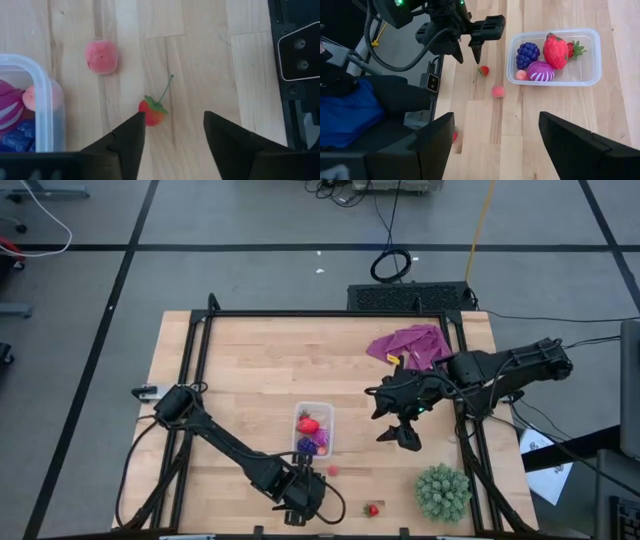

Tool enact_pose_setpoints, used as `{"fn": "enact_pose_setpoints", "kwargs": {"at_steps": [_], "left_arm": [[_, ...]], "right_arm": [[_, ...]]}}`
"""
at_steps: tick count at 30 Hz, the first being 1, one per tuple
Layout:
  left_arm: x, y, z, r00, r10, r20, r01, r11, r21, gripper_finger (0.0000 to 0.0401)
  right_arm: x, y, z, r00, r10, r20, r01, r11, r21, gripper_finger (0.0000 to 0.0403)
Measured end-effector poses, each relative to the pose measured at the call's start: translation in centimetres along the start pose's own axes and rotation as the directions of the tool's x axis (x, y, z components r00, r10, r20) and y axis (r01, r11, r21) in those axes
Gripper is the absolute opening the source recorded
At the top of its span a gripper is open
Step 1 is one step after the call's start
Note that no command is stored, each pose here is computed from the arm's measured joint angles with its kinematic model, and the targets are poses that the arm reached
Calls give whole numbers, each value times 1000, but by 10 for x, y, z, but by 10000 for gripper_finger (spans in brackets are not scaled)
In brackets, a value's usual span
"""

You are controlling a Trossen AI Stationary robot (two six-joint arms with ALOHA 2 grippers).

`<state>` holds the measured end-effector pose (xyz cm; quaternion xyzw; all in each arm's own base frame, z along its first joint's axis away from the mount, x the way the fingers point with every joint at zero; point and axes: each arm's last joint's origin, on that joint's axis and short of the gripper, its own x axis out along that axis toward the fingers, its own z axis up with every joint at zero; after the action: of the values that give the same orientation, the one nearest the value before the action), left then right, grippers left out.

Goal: Pick and placing Produce into tupperware
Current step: Put the red strawberry into the transparent bin

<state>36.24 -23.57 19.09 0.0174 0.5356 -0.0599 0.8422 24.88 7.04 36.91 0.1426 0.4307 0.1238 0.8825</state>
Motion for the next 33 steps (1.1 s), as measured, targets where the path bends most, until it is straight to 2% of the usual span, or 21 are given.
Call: {"fn": "enact_pose_setpoints", "kwargs": {"at_steps": [7, 17, 28, 33], "left_arm": [[1, 0, 0, 1000, 4, 6, -4, 1000, 17, 245], [30, -1, -4, 1000, 6, -30, -5, 999, 32, 233], [33, 4, -3, 999, 24, -36, -23, 999, 38, 227], [46, 5, -7, 997, 33, -70, -30, 999, 40, 227]], "right_arm": [[0, 0, 0, 1000, 0, 0, 0, 1000, 0, 283], [0, 0, 0, 1000, 2, 3, -2, 1000, -1, 283], [0, 1, 2, 1000, 8, 20, -8, 1000, -4, 283], [0, 1, 2, 1000, 9, 20, -8, 1000, -5, 283]]}}
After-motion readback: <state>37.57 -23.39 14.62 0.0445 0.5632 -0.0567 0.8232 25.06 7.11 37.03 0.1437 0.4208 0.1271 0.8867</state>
